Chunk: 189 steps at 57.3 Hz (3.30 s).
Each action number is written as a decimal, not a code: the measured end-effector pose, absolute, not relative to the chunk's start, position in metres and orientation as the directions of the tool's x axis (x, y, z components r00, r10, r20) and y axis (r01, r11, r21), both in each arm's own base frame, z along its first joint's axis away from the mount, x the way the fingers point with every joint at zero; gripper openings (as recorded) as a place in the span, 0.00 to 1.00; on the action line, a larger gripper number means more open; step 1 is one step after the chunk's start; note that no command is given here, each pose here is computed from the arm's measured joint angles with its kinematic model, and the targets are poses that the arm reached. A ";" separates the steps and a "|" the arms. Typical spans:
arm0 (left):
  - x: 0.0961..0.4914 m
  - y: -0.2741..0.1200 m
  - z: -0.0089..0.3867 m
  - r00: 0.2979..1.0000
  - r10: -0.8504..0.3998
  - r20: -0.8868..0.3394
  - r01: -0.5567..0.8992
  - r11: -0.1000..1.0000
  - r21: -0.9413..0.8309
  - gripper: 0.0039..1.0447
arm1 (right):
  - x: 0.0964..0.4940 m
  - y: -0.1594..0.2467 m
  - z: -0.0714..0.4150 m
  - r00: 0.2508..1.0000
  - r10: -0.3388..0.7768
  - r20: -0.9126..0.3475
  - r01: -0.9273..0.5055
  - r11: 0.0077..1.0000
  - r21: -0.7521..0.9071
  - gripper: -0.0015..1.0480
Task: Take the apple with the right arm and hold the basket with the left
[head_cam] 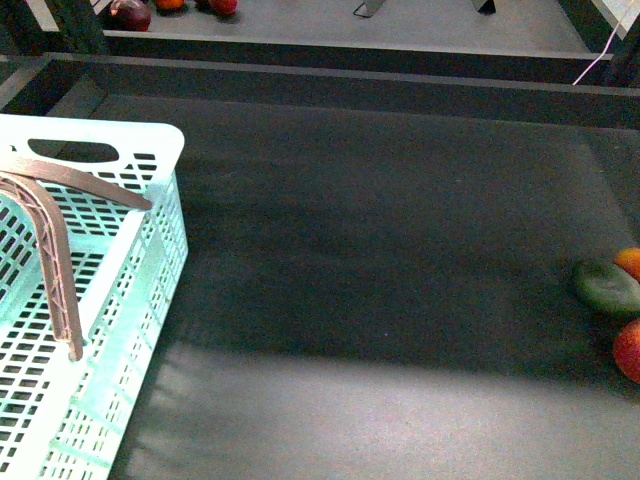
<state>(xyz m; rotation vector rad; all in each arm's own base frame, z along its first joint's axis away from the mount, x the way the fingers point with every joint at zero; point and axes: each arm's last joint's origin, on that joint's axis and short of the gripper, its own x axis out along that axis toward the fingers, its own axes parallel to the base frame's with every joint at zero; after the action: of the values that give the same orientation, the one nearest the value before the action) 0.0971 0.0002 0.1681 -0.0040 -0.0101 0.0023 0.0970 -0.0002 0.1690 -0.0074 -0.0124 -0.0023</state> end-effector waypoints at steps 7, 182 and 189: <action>0.097 0.000 0.168 1.000 0.002 0.010 -0.002 1.000 -0.004 0.94 | 0.097 0.000 0.169 1.000 -0.002 0.012 0.002 1.000 -0.007 0.92; 0.283 0.032 0.145 0.799 -0.112 -0.591 -0.553 0.250 -0.795 0.15 | 0.097 0.000 0.169 1.000 -0.002 0.013 0.002 1.000 -0.007 0.92; 0.280 0.017 0.163 0.803 -0.145 -0.578 -0.522 0.298 -0.799 0.15 | 0.097 0.000 0.169 1.000 -0.002 0.012 0.002 1.000 -0.007 0.92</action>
<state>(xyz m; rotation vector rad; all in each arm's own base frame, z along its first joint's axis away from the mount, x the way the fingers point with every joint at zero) 0.2795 0.0167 0.1631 -1.2646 0.6287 0.2729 0.0970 -0.0002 0.1690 -0.0074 -0.0124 -0.0020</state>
